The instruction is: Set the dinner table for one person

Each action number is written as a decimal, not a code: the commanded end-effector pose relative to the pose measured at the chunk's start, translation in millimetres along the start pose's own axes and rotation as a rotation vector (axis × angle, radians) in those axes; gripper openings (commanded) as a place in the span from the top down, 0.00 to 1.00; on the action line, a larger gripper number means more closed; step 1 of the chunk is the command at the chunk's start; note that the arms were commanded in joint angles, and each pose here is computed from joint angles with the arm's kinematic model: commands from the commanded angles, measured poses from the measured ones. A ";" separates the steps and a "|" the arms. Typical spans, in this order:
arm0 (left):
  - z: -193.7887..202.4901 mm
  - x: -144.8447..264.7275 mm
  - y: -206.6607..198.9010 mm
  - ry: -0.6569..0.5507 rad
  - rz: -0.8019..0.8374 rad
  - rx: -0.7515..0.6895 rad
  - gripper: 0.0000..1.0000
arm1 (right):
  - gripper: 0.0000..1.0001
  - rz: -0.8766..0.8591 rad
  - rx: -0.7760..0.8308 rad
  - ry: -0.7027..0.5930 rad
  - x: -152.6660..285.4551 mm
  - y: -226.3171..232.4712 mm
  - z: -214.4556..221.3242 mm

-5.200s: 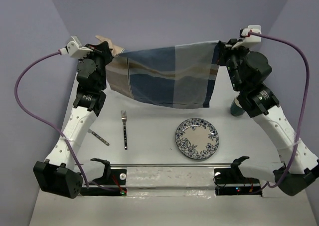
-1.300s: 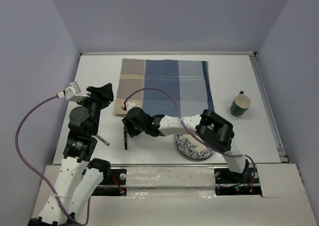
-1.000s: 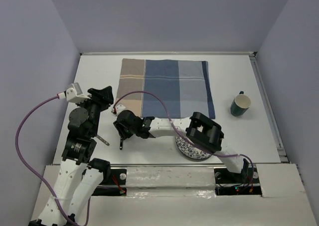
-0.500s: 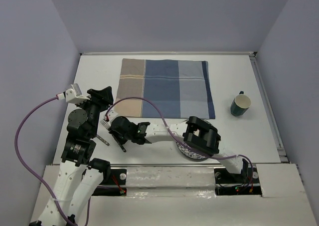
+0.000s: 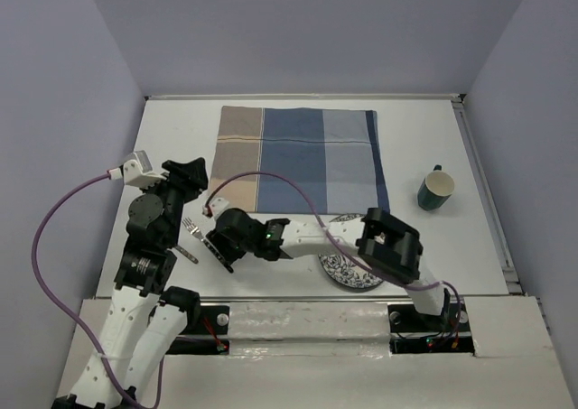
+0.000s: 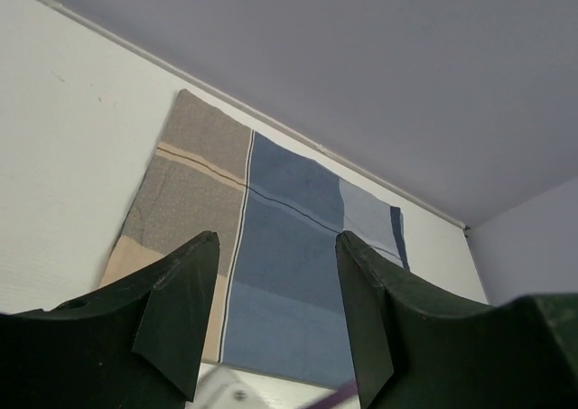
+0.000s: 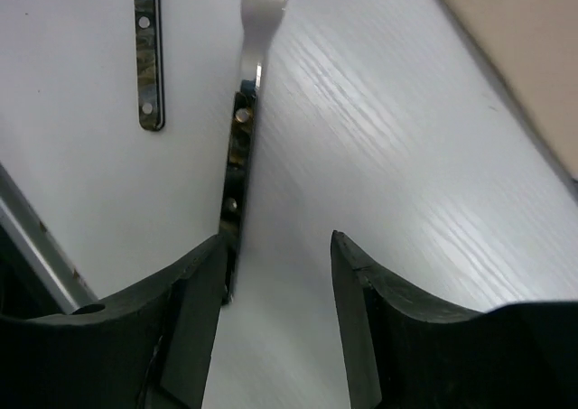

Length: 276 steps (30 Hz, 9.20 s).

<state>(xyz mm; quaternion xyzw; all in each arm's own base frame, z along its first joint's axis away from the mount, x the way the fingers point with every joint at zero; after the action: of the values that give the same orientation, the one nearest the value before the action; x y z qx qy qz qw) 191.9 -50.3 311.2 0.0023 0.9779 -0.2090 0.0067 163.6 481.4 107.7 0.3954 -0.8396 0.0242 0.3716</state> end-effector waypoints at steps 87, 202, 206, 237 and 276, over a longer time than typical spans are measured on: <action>238.4 40.6 -145.1 0.835 0.809 0.007 0.06 | 0.34 0.162 -0.646 -0.546 302.2 -269.3 10.9; 177.3 -168.5 3.7 0.359 0.089 0.174 0.01 | 0.35 0.861 -0.732 -0.617 337.0 -330.5 -8.7; 144.5 -141.5 -15.0 0.236 0.027 0.109 0.01 | 0.41 1.053 -0.732 -0.591 334.3 -351.5 -6.0; -10.8 30.6 -71.1 0.067 0.499 -0.244 0.01 | 0.58 1.124 -0.830 -0.370 304.4 -421.1 13.3; 2.9 27.0 -43.5 0.036 0.359 -0.335 0.01 | 1.00 0.868 -0.457 -0.522 302.1 -379.4 -140.9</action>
<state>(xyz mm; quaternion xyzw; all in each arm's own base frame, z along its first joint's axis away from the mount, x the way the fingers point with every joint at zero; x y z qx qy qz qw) 160.8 -95.2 324.6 0.1953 0.9795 -0.0486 0.0105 352.1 58.0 271.9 -0.1266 -0.9533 -0.1312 0.2409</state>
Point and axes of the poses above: each gripper's point midway between its finger pads, its own x axis back along the fingers, its own y axis along the line the jaws close on, z = x × y, the point moved 8 cm from there along x, back along the fingers, and after that the axes turned 11 degrees about -x, right-handed, at the moved point
